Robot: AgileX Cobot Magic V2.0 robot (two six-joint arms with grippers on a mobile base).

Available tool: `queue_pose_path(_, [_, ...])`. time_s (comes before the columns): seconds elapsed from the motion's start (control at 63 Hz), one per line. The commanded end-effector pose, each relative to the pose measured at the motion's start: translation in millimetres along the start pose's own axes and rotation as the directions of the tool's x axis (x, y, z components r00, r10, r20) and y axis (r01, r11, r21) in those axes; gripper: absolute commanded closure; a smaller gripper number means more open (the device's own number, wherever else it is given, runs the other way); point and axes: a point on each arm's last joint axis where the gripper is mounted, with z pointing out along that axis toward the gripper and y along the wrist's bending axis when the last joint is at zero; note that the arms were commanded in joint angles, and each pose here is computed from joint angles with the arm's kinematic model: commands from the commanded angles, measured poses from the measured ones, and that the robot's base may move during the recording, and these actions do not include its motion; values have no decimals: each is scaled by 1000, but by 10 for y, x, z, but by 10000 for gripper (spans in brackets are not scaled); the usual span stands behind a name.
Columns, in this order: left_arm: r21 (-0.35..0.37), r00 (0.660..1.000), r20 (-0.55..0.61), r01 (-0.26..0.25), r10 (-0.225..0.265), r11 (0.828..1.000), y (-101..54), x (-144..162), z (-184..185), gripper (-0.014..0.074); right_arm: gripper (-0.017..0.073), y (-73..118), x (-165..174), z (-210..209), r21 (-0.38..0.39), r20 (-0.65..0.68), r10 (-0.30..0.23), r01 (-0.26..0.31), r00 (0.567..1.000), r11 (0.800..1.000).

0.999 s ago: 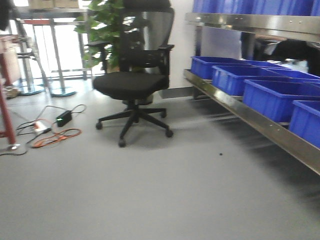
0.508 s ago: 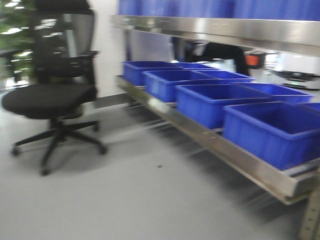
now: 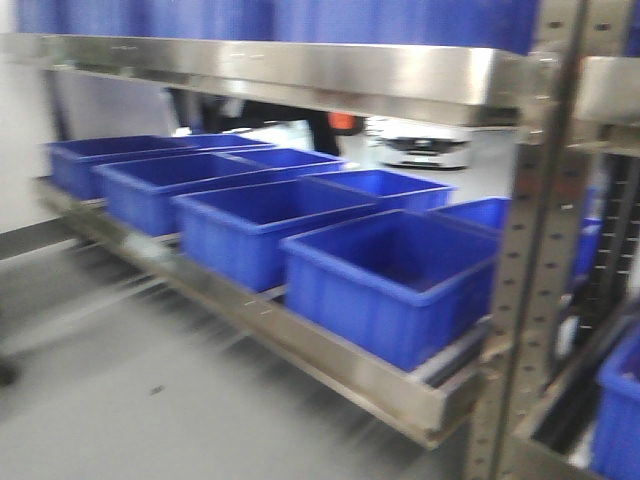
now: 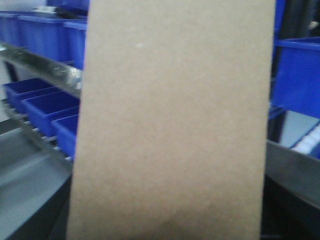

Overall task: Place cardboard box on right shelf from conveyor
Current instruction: 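Turn the base to face the shelf with blue bins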

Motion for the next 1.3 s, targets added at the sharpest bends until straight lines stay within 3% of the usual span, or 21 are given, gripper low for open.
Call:
queue_pose_path(0.0, [7, 995, 100, 9, -10, 1000, -4, -93, -16, 713, 377, 29, -171, -25, -20, 121, -18, 21, 993, 1000])
queue_pose_path(1.285, [7, 995, 100, 9, -10, 1000, -4, -93, -16, 713, 377, 29, -171, -25, -20, 121, -18, 21, 993, 1000])
